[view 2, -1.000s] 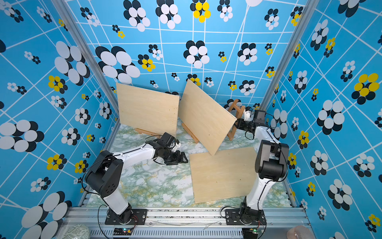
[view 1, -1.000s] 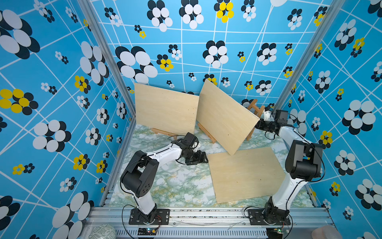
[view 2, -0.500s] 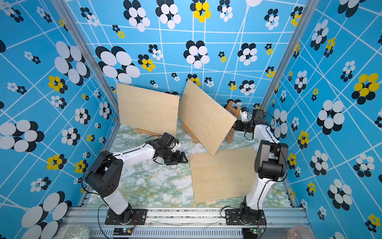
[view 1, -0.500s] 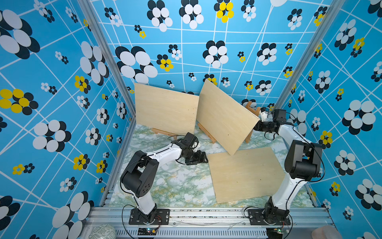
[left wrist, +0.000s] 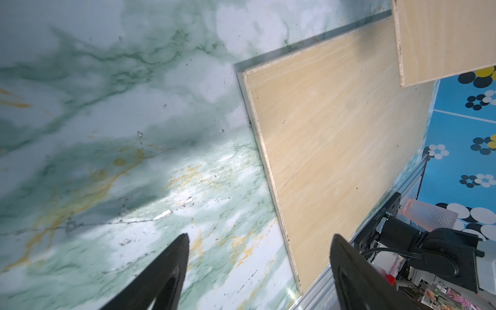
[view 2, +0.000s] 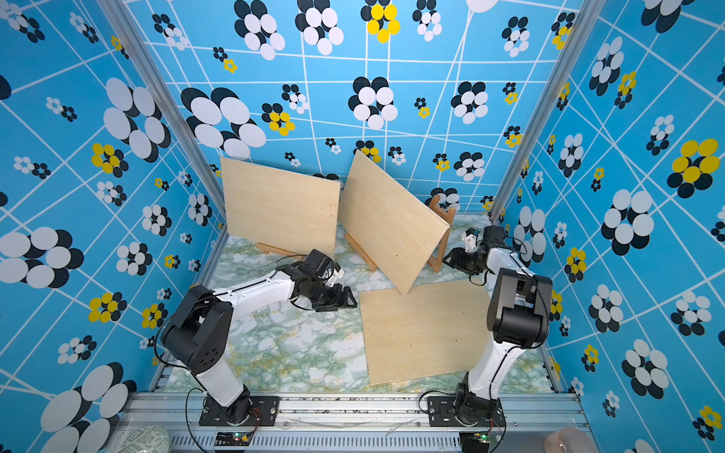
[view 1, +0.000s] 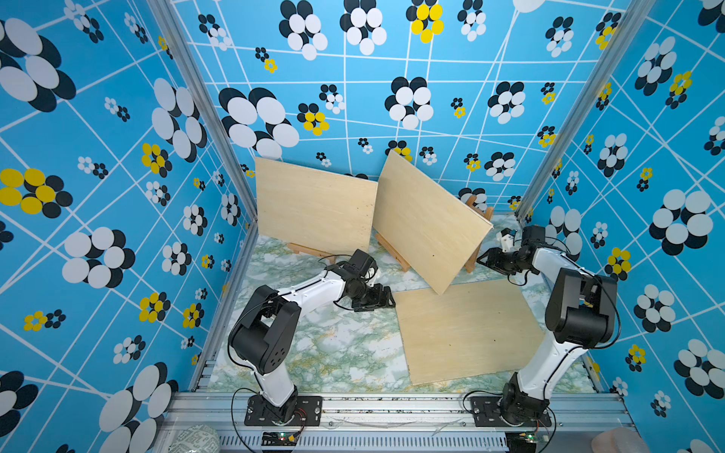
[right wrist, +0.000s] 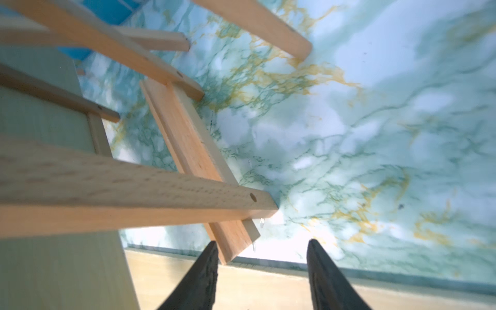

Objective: Assemble the easel
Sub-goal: Adjust the easel at the center of the board.

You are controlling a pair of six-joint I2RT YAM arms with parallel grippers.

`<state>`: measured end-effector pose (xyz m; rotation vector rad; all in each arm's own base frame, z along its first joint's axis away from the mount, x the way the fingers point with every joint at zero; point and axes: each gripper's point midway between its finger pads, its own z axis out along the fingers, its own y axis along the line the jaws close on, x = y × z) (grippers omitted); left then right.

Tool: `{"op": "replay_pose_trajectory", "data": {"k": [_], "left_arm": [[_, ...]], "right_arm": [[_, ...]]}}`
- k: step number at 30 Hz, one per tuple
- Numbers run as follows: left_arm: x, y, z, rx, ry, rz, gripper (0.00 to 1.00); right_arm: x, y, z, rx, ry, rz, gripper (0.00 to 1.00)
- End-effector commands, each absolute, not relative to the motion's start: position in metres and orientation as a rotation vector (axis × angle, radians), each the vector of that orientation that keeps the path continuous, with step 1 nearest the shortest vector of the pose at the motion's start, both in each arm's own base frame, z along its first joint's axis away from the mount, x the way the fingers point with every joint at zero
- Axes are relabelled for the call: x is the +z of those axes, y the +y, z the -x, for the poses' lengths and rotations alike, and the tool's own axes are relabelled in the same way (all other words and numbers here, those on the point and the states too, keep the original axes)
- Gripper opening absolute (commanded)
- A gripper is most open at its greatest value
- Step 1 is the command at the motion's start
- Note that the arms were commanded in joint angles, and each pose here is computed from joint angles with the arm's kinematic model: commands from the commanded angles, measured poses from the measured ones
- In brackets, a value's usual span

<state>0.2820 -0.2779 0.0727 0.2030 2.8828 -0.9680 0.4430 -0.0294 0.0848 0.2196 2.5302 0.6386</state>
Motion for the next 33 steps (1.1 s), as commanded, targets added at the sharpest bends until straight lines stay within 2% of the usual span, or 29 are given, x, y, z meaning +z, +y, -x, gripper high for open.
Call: {"op": "replay_pose_trajectory", "data": {"k": [1, 3, 6, 8, 10, 14, 16, 20, 33], "left_arm": [[0.079, -0.278, -0.280, -0.976, 2.863, -0.223, 0.84], [0.078, -0.280, -0.281, -0.987, 2.855, -0.218, 0.84], [0.077, -0.283, -0.281, -0.998, 2.846, -0.209, 0.84], [0.077, -0.284, -0.279, -1.005, 2.843, -0.211, 0.84], [0.077, -0.284, -0.276, -1.001, 2.846, -0.216, 0.84], [0.076, -0.276, -0.270, -0.974, 2.853, -0.213, 0.84], [0.075, -0.273, -0.269, -0.967, 2.852, -0.201, 0.84], [0.076, -0.269, -0.271, -0.957, 2.847, -0.185, 0.84], [0.068, -0.266, -0.278, -0.928, 2.871, -0.156, 0.84]], "right_arm": [[0.114, -0.034, -0.443, 0.634, 2.434, -0.337, 0.59], [0.114, -0.028, -0.438, 0.696, 2.403, -0.424, 0.66], [0.098, -0.035, -0.426, 0.669, 2.391, -0.626, 0.69], [0.086, -0.044, -0.428, 0.644, 2.410, -0.728, 0.65], [0.079, -0.046, -0.438, 0.697, 2.423, -0.786, 0.56], [0.080, -0.061, -0.464, 0.777, 2.337, -0.925, 0.23], [0.075, -0.064, -0.476, 0.800, 2.325, -0.959, 0.11], [0.062, -0.061, -0.500, 0.916, 2.280, -1.022, 0.00], [0.034, -0.019, -0.560, 1.109, 2.209, -1.097, 0.00]]}}
